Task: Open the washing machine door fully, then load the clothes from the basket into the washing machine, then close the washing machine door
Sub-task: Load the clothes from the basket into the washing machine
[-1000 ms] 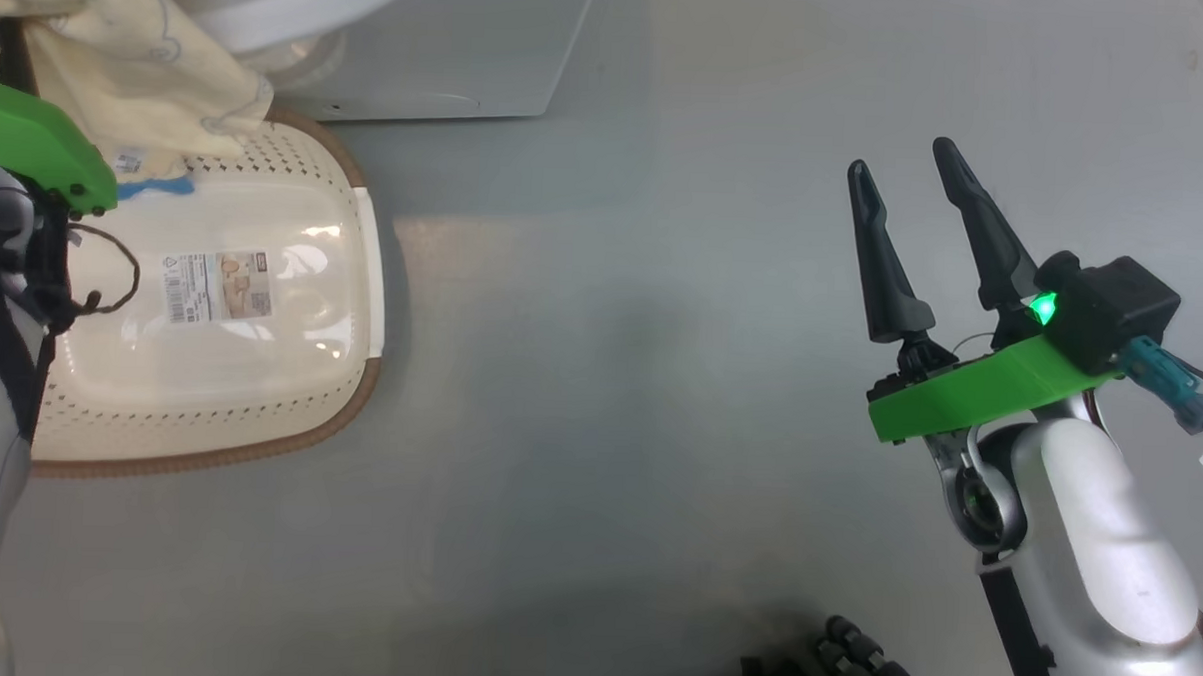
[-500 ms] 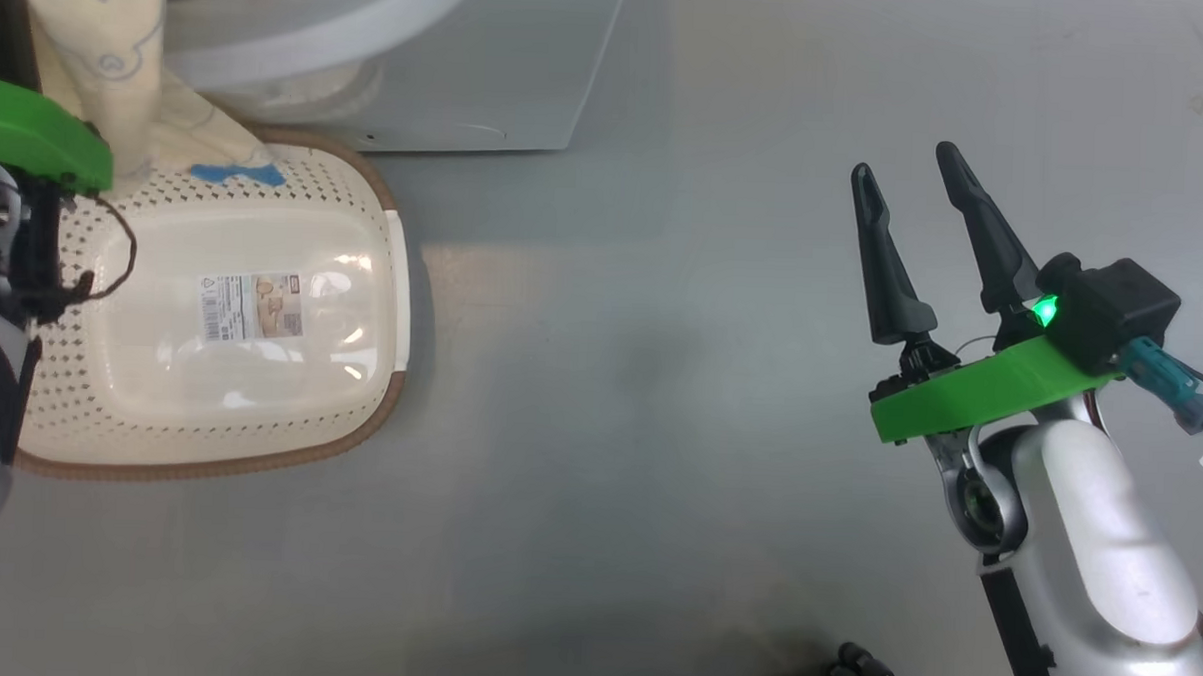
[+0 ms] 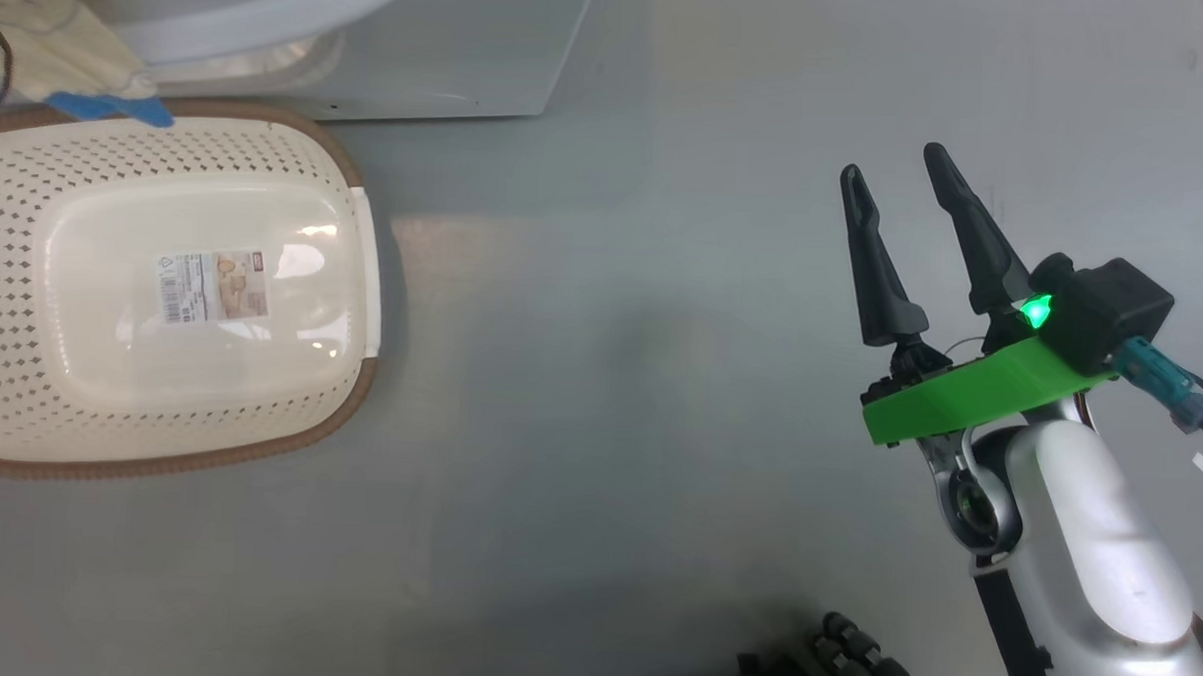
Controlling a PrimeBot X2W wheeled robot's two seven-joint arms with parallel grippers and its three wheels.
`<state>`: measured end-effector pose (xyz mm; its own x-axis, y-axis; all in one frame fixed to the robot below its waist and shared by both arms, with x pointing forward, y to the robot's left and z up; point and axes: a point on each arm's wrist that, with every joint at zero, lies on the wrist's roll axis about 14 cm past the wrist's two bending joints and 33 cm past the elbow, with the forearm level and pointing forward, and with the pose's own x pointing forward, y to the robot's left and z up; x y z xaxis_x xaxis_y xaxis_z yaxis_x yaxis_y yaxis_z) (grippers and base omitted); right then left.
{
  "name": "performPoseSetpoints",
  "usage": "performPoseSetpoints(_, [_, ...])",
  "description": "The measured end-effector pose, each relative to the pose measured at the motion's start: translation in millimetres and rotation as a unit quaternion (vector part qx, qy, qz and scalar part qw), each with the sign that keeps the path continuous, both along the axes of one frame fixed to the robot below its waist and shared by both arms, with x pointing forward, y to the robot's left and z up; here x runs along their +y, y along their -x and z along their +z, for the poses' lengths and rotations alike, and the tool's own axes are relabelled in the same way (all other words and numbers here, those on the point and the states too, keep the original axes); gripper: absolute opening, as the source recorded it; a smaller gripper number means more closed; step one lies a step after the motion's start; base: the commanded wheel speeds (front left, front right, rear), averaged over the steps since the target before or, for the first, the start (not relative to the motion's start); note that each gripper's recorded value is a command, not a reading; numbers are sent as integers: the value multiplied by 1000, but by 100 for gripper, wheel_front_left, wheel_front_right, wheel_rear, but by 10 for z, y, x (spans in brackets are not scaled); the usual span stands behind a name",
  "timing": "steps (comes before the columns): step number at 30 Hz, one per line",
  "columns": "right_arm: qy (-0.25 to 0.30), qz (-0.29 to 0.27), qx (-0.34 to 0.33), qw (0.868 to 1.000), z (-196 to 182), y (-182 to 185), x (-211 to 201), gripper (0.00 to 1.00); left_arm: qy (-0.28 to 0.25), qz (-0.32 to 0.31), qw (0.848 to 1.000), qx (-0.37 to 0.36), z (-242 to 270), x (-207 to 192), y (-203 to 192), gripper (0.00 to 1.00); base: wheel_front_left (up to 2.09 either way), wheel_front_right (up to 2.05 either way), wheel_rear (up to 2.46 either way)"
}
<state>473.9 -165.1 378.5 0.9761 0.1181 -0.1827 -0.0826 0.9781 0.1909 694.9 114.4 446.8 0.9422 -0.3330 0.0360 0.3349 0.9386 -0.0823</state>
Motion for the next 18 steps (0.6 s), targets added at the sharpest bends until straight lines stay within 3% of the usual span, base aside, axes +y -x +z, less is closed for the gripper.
performPoseSetpoints(11, [-14, -11, 19, 1000, -166, -8, -63, 100, -17, 8, 1000, -12, 292, 29, -641, 0, 0, 0, 0])
performPoseSetpoints(18, [-16, -22, 35, 999, -277, 12, -145, 100, 18, 23, 992, -124, 930, 37, -969, 0, 0, 0, 0])
